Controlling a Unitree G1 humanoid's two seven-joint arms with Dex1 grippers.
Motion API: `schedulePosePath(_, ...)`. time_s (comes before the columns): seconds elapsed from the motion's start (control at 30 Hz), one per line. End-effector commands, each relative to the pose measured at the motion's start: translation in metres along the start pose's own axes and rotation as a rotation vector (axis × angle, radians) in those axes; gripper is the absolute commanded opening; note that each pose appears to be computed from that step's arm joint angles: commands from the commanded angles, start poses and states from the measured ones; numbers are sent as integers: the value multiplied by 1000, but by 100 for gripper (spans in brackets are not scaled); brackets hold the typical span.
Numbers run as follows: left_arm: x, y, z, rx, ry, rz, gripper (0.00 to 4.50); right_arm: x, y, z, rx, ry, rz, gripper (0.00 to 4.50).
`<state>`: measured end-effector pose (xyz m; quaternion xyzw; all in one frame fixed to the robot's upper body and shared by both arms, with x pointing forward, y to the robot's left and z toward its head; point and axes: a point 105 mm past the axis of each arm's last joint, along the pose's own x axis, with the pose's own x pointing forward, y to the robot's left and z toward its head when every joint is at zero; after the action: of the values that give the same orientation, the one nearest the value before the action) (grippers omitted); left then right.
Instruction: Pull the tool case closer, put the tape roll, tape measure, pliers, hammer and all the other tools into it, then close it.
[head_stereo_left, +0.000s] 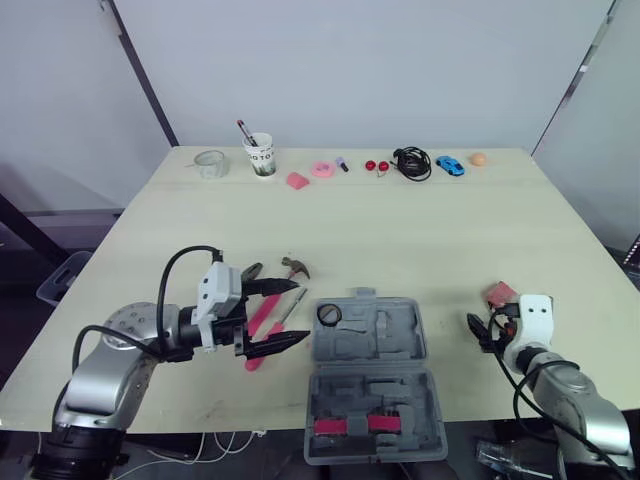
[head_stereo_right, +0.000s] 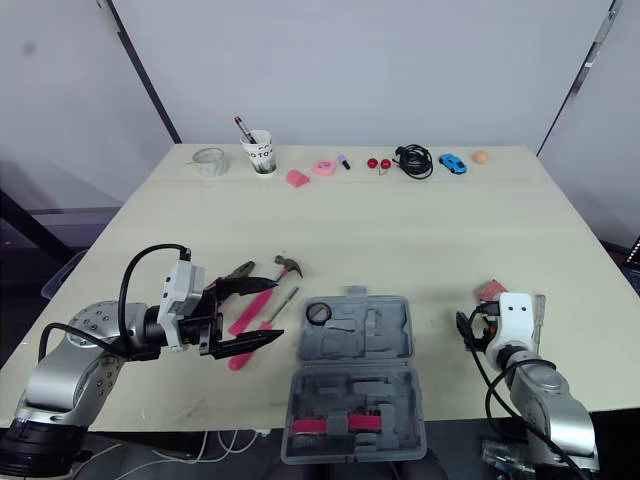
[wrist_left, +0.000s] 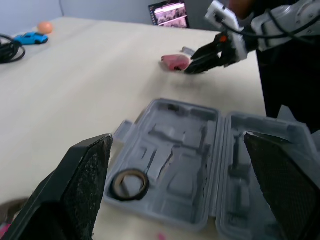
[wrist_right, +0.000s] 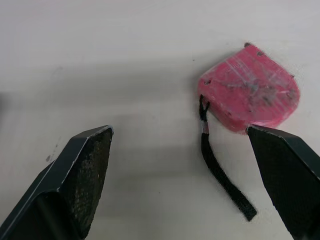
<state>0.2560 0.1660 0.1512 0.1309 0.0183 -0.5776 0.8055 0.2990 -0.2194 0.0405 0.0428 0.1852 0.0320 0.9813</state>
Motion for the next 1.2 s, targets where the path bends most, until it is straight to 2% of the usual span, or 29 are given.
schedulePosePath(0.03, 7, -4, 19, 58, -22, -49, 450, 7, -3, 1, 10, -8, -38, 448)
schedulePosePath(0.5, 8, 1, 18, 69, -15, -32, 450, 29, -1, -6, 36, -1, -72, 448)
schedulePosePath(0.6, 7, 0, 18, 66, -14, -33, 450, 30, -1, -6, 28, -5, -90, 374)
schedulePosePath(0.67, 7, 0, 17, 64, -13, -32, 450, 30, -2, -6, 30, -7, -102, 276)
schedulePosePath(0.73, 7, 0, 17, 63, -13, -33, 450, 30, -2, -6, 30, -8, -106, 203)
schedulePosePath(0.87, 8, 0, 17, 63, -15, -32, 450, 31, -1, -3, 27, -14, -111, 7)
schedulePosePath(1.2, 9, 0, 14, 59, -16, -30, 450, 36, 0, 0, 43, -18, -127, 7)
